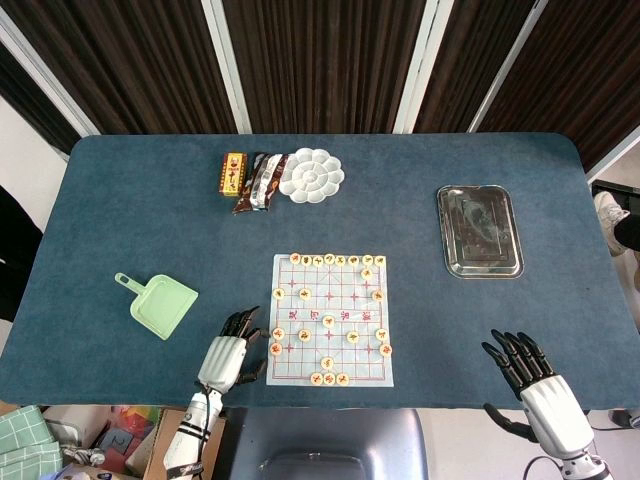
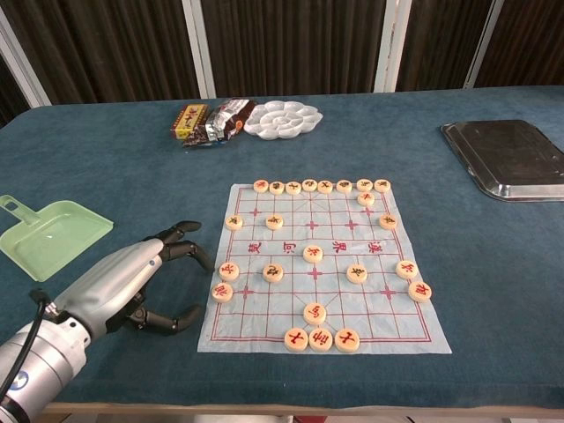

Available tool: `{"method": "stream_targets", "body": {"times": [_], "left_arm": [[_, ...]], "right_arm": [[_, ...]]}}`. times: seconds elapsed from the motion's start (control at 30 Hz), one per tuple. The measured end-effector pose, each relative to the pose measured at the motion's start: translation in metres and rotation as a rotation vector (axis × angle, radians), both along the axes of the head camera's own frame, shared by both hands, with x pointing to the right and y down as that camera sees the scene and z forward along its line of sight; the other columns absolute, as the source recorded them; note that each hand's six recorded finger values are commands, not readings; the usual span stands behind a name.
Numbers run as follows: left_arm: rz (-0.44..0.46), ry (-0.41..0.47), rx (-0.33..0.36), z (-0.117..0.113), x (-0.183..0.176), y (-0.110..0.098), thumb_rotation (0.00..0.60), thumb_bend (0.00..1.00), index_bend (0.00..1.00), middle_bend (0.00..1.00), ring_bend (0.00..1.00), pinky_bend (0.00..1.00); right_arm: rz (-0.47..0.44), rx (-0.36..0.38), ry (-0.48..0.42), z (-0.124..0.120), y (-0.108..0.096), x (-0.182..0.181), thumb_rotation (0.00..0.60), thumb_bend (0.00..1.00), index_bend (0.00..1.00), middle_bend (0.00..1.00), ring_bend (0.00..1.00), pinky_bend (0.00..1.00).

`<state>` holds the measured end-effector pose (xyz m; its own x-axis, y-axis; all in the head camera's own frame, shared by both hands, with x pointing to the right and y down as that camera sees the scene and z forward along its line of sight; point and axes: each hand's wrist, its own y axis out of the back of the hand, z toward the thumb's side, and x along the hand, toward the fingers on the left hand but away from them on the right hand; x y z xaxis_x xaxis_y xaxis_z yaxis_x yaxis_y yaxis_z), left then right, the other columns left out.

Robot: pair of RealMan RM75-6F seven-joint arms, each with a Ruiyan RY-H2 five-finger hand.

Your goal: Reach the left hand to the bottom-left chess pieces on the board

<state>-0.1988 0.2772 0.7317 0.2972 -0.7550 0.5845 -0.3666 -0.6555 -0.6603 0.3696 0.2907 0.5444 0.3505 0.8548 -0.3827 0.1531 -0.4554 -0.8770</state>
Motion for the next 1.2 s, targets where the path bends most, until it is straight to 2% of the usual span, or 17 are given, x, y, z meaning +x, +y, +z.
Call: {"method": "stream_targets", "body": {"times": [0.33,1.2], "left_arm": [[-0.007,-0.021,0.022,0.004,0.002,0.002,0.600,0.35,0.40,0.00,0.00,0.07],[-0.018,-0.007,-0.005,0.008,0.016,-0.001,0.600,0.34,0.43,0.00,0.00,0.07]], "right_arm": [[0.005,0.004,-0.006,-0.002,0.000,0.002,0.600,0.36,0.00,0.00,0.00,0.00],[0.027,0.015,-0.018,-0.006,-0.002,0.006,0.600,0.36,0.00,0.00,0.00,0.00]]}}
